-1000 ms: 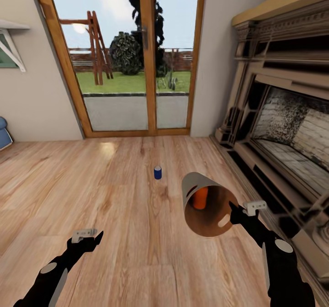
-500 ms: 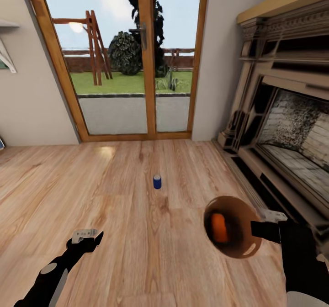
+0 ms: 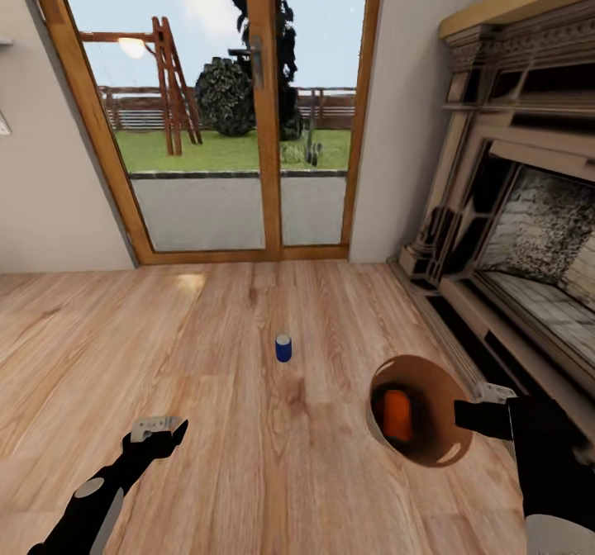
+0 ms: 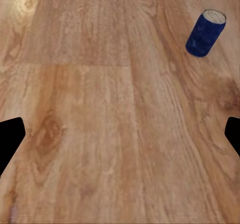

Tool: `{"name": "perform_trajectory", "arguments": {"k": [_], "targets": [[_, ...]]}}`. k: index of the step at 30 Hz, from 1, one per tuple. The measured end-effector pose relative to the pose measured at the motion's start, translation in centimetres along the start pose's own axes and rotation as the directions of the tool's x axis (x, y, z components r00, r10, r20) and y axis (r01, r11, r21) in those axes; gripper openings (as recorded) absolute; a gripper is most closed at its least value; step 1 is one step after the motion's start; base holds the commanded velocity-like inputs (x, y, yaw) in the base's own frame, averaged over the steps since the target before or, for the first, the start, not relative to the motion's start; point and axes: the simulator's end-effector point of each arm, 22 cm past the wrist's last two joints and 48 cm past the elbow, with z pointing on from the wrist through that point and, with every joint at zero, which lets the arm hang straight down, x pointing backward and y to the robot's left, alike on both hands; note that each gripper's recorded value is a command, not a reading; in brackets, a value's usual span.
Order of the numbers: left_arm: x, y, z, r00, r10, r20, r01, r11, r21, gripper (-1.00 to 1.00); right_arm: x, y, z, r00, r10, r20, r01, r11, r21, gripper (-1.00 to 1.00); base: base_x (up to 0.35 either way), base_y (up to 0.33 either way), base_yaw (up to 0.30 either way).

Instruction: Put the three can of soda from the living room inside the tash can in the kitchen.

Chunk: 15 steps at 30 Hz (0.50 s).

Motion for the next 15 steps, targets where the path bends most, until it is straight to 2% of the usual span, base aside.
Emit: {"name": "perform_trajectory", "arguments": {"k": [2,7,11,15], "targets": [[0.0,0.0,0.0,1.000,0.001,0.000,-0.001,1.000,0.000,1.00,0.1,-0.9,0.0,1.000,-0.027,-0.004,0.027,0.999,0.042,-1.00,0.322,0.000,0.000],[0.0,0.0,0.0,1.000,0.002,-0.001,-0.002,1.000,0.000,1.00,0.0,1.1,0.2,1.000,0.011,-0.001,-0.011,0.999,-0.032,-1.00,0.322,0.000,0.000],[0.1,-0.2,0.0,1.000,0.001,-0.001,-0.001,1.000,0.002,1.00,0.0,0.1,0.0,1.000,-0.018,0.003,0.018,1.000,0.015,-1.00,0.322,0.000,0.000],[0.1,-0.3,0.0,1.000,0.000,-0.002,0.000,1.000,0.003,1.00,-0.2,1.1,0.0,1.000,0.003,0.007,-0.003,1.000,-0.025,-1.00,0.322,0.000,-0.037]]}}
